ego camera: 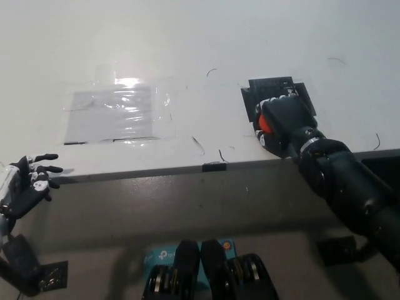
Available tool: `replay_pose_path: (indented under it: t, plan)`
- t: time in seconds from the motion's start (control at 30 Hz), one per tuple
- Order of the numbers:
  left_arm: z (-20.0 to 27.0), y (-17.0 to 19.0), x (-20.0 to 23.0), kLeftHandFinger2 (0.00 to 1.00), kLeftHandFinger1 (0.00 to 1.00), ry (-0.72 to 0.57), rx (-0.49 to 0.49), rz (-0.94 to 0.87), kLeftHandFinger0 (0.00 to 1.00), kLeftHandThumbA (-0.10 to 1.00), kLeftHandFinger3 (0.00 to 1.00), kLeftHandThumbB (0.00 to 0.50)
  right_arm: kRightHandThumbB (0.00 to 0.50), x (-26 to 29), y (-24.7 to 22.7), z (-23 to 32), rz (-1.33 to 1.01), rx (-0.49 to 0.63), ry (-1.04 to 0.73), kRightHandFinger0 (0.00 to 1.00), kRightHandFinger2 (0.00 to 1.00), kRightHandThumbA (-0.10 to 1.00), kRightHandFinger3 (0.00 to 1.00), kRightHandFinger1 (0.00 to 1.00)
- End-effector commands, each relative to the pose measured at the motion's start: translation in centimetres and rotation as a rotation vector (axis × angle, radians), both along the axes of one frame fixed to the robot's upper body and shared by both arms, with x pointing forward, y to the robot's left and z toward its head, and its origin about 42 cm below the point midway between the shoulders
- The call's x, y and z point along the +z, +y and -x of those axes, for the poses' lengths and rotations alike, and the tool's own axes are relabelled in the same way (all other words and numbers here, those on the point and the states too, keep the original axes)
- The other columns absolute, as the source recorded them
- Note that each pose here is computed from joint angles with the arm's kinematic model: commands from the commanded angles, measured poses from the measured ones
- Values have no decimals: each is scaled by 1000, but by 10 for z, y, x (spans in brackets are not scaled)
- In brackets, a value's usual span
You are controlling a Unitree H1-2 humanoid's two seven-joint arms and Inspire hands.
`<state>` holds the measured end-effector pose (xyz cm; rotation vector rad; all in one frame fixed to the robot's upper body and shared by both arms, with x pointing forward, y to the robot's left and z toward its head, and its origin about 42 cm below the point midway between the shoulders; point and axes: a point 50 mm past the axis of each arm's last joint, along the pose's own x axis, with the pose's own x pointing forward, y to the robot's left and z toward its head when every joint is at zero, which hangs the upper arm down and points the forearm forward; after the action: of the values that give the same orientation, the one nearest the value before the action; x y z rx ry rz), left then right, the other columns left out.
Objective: The robot uses right hand to squeeze a small tennis ball placed on the black area of the table
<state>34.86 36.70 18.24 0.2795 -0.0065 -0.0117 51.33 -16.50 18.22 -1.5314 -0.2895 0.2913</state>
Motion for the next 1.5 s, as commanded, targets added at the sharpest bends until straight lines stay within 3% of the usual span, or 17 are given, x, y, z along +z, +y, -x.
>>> replay_pose_path:
  t: [0.0, 0.13, 0.17, 0.23, 0.27, 0.37, 0.47, 0.6, 0.73, 0.87, 0.97, 1.13, 1.2, 1.23, 1.27, 1.33, 1.47]
  plan:
    - [-5, 12, 21, 587, 459, -46, -13, -48, 366, 96, 691, 138, 29, -18, -38, 8, -20, 33, -163, 0, 348, -100, 90, 31]
    - [-5, 13, 18, 552, 428, -42, -8, -39, 346, 59, 662, 154, 4, -18, -38, 14, -223, 28, -154, 0, 306, -100, 7, 20]
    - [-5, 13, 18, 550, 426, -41, -8, -38, 340, 66, 653, 152, 31, -18, -38, 14, -244, 27, -156, 0, 329, -100, 1, 19]
    - [-2, 13, 16, 533, 408, -39, -3, -32, 322, 47, 643, 152, 182, -14, -36, 15, -343, 9, -210, 0, 499, -100, 82, 90]
    - [-2, 13, 15, 537, 417, -41, -6, -31, 331, 49, 647, 152, 232, -9, -34, 15, -426, 3, -225, 0, 506, -100, 104, 109]
    - [-2, 13, 16, 533, 413, -43, -11, -31, 334, 47, 648, 147, 271, 14, -28, 12, -669, 2, -318, 0, 482, -100, 191, 105]
    - [2, 13, 12, 525, 397, -32, -3, -41, 307, 66, 646, 155, 237, 42, -21, 9, -936, -48, -343, 0, 450, -100, 263, 77]
    - [6, 14, 8, 522, 402, -22, -4, -41, 311, 68, 641, 160, 176, 63, -19, 8, -1130, -78, -335, 0, 353, -100, 254, 0]
    - [10, 15, 6, 522, 399, -21, -7, -46, 310, 44, 643, 147, 185, 76, -17, 9, -1292, -93, -296, 0, 315, -100, 258, 0]
    - [14, 14, 3, 549, 425, -7, 3, -32, 328, 52, 659, 152, 179, 82, -17, 12, -1584, -103, -169, 0, 126, -100, 177, 0]
    - [18, 14, -1, 554, 426, 0, 8, -31, 327, 61, 653, 152, 119, 83, -16, 17, -1778, -108, -63, 0, 175, -100, 213, 0]
    - [19, 14, -5, 547, 425, -4, 4, -38, 324, 68, 661, 151, 116, 92, -12, 24, -2158, -134, 86, 0, 172, -100, 168, 0]
    - [19, 14, -5, 547, 424, -1, 4, -39, 325, 72, 677, 151, 62, 94, -10, 27, -2227, -113, 123, 0, 166, -100, 153, 0]
    - [21, 14, -7, 548, 425, 6, 4, -38, 327, 74, 679, 150, 43, 92, -10, 29, -2238, -113, 134, 0, 198, -100, 191, 0]
    - [21, 14, -7, 541, 416, 2, 4, -35, 313, 81, 674, 156, 2, 93, -8, 32, -2341, -80, 205, 0, 257, -100, 336, 0]
    - [22, 13, -6, 543, 418, 5, 7, -35, 313, 76, 670, 151, 19, 93, -7, 34, -2408, -71, 253, 0, 289, -100, 540, 0]
    - [24, 13, -10, 562, 439, 9, 5, -41, 344, 86, 679, 151, 0, 93, -7, 42, -2540, -26, 347, 0, 306, -100, 595, 0]
